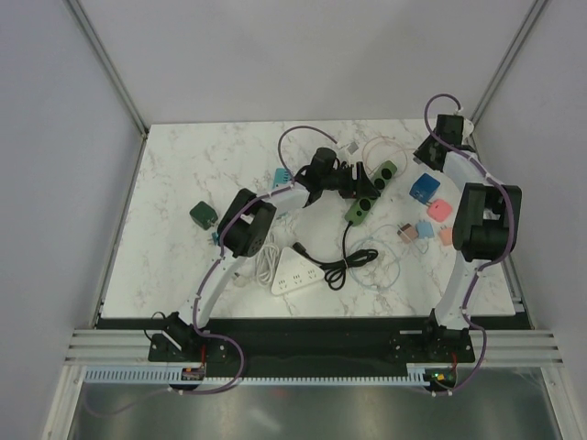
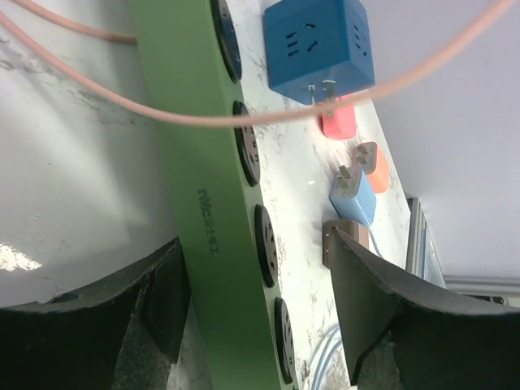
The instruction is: Pull the plug off the socket
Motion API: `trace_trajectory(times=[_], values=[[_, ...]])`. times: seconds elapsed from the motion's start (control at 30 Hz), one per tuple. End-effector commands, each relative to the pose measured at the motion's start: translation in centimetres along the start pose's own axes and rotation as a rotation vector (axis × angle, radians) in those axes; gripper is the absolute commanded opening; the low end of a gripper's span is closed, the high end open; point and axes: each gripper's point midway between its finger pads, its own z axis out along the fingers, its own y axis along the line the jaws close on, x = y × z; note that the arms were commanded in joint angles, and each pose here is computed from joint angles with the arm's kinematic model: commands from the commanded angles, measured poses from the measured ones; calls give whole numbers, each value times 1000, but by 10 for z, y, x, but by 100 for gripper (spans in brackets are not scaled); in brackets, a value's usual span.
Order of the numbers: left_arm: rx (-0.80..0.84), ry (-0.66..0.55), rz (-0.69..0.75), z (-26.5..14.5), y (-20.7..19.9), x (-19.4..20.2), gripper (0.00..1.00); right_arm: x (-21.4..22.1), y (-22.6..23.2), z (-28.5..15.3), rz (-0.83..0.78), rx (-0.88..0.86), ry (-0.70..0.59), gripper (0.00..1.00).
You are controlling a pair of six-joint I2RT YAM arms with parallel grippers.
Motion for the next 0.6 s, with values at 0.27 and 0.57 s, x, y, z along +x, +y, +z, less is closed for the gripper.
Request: trace_trajectory(times=[0.27, 0.57], values=[[144, -111, 161, -46, -42, -34, 75, -24, -14, 50, -8, 161, -113, 21], [245, -188, 105, -66, -54, -46, 79, -23, -15, 42, -95, 196, -125, 81]])
